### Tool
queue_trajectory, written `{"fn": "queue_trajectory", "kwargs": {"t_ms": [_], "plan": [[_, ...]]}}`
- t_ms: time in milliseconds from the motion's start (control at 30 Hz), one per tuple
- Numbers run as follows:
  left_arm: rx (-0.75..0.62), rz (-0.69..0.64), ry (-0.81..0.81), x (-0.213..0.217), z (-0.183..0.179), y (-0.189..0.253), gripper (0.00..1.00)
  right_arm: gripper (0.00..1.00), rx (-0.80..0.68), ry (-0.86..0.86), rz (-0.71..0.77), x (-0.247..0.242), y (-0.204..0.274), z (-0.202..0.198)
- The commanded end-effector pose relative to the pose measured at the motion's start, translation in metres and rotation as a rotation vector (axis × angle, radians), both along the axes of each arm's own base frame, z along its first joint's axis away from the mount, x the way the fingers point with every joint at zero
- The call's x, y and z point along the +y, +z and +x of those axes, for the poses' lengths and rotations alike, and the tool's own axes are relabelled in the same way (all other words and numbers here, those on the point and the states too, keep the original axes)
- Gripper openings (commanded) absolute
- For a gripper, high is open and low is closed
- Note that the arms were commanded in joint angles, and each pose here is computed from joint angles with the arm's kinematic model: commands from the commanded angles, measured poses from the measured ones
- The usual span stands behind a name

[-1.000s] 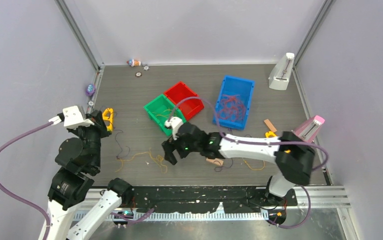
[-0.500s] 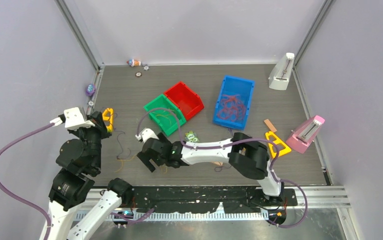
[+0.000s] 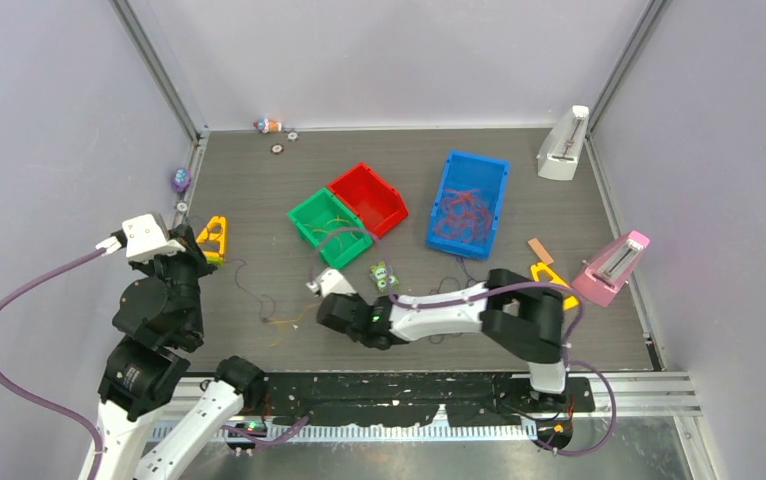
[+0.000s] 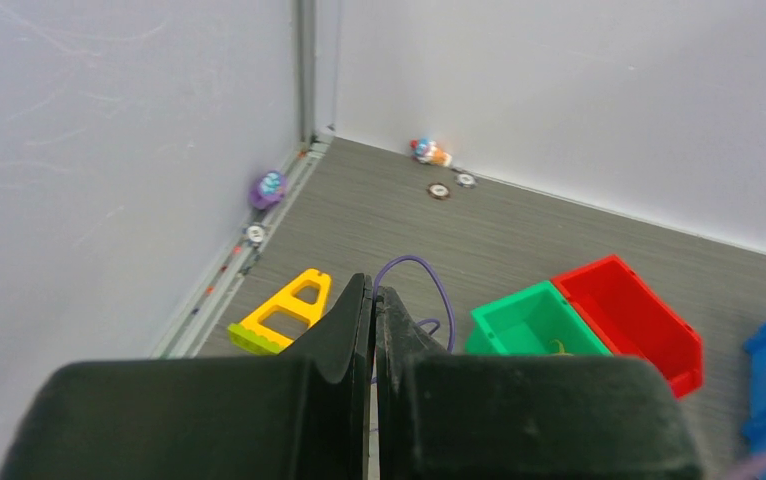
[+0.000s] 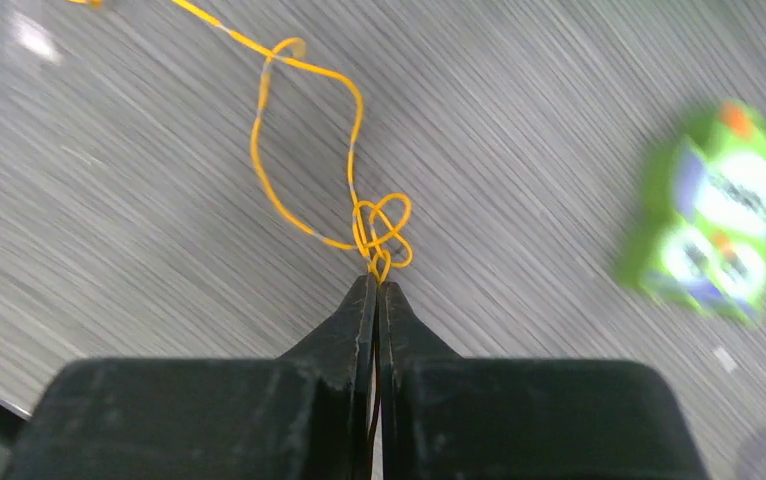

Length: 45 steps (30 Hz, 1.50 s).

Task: Untangle the cables

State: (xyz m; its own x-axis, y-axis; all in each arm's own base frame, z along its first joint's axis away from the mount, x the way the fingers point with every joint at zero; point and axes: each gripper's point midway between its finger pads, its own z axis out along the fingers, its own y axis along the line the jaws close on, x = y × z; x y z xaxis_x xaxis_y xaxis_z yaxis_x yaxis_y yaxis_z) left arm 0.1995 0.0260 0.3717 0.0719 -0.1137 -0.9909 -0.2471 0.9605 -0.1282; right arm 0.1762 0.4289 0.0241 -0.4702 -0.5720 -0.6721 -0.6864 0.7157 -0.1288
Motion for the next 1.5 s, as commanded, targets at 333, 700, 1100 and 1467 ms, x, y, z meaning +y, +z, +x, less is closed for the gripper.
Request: {"fn": "queue_trajectory", "kwargs": {"t_ms": [333,700,1100,1467], "plan": [[0.012,0.008,0.272,0.040,-0.007,0.003,0.00,0.05,-0.226,-0.764,0.216,-0.313,0.127,0.074],[0.057,0.059,0.466,0.065,-0.018,-0.008,0.00,0.05,-0.455,-1.201,0.236,-0.444,0.212,0.063],[0.087,0.093,0.502,0.068,-0.015,-0.030,0.00,0.05,-0.717,-1.487,0.339,-0.510,0.275,0.013],[0.167,0.086,0.541,0.075,-0.014,-0.059,0.00,0.05,-1.044,-1.775,0.403,-0.580,0.355,-0.089]]}}
